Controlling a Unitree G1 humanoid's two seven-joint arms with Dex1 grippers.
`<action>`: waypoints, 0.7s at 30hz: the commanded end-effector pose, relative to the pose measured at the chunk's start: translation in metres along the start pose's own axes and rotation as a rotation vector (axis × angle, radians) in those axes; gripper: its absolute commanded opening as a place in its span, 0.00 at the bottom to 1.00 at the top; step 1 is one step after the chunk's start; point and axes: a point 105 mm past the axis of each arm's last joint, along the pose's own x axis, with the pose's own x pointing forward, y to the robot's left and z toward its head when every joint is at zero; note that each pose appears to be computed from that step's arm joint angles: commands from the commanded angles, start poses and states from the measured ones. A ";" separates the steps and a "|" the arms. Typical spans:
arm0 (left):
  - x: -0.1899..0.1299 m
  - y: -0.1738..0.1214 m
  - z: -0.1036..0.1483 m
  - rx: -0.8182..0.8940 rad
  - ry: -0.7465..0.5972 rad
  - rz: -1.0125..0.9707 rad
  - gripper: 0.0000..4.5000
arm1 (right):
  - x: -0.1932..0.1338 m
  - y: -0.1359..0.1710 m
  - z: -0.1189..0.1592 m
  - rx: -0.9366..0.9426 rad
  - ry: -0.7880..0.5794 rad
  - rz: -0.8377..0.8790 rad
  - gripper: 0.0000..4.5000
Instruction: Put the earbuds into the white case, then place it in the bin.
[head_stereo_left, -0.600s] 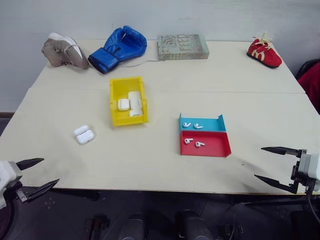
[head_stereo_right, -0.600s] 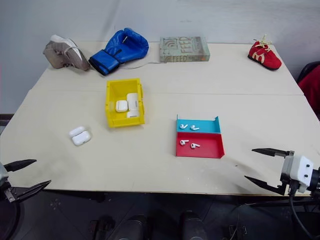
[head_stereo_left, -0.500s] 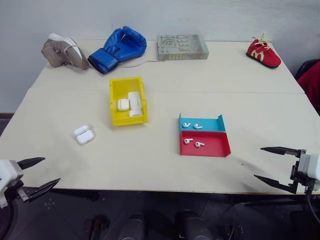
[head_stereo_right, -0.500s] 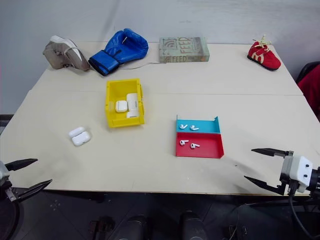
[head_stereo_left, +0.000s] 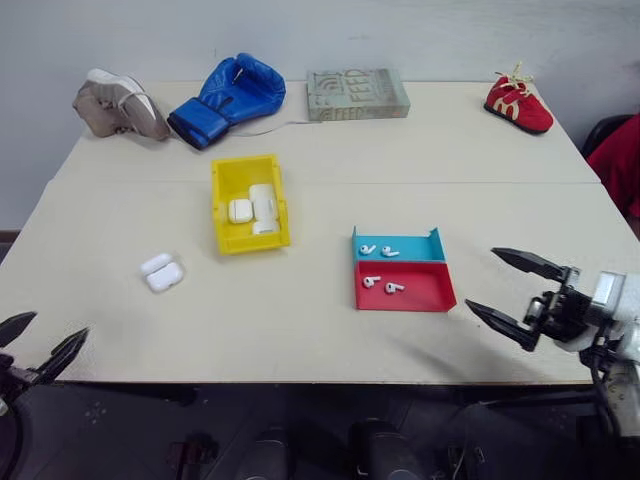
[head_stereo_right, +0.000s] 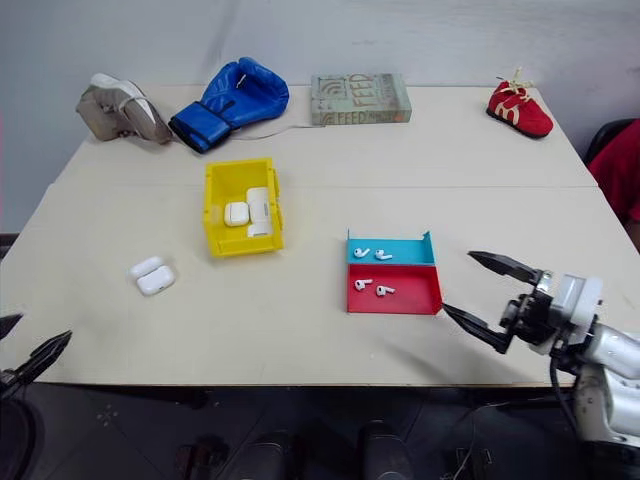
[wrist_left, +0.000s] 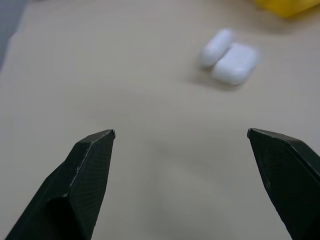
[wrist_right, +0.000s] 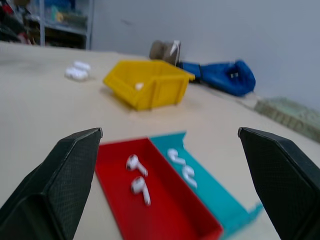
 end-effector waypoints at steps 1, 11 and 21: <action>-0.022 0.017 0.001 -0.035 0.070 0.193 0.99 | 0.010 0.006 0.013 -0.141 -0.075 0.094 1.00; -0.006 -0.028 0.045 -0.215 0.191 0.231 0.99 | 0.008 0.003 -0.011 -0.173 -0.046 0.204 1.00; 0.068 -0.107 0.076 -0.370 0.097 0.287 0.99 | -0.011 0.001 -0.021 -0.148 -0.009 0.188 1.00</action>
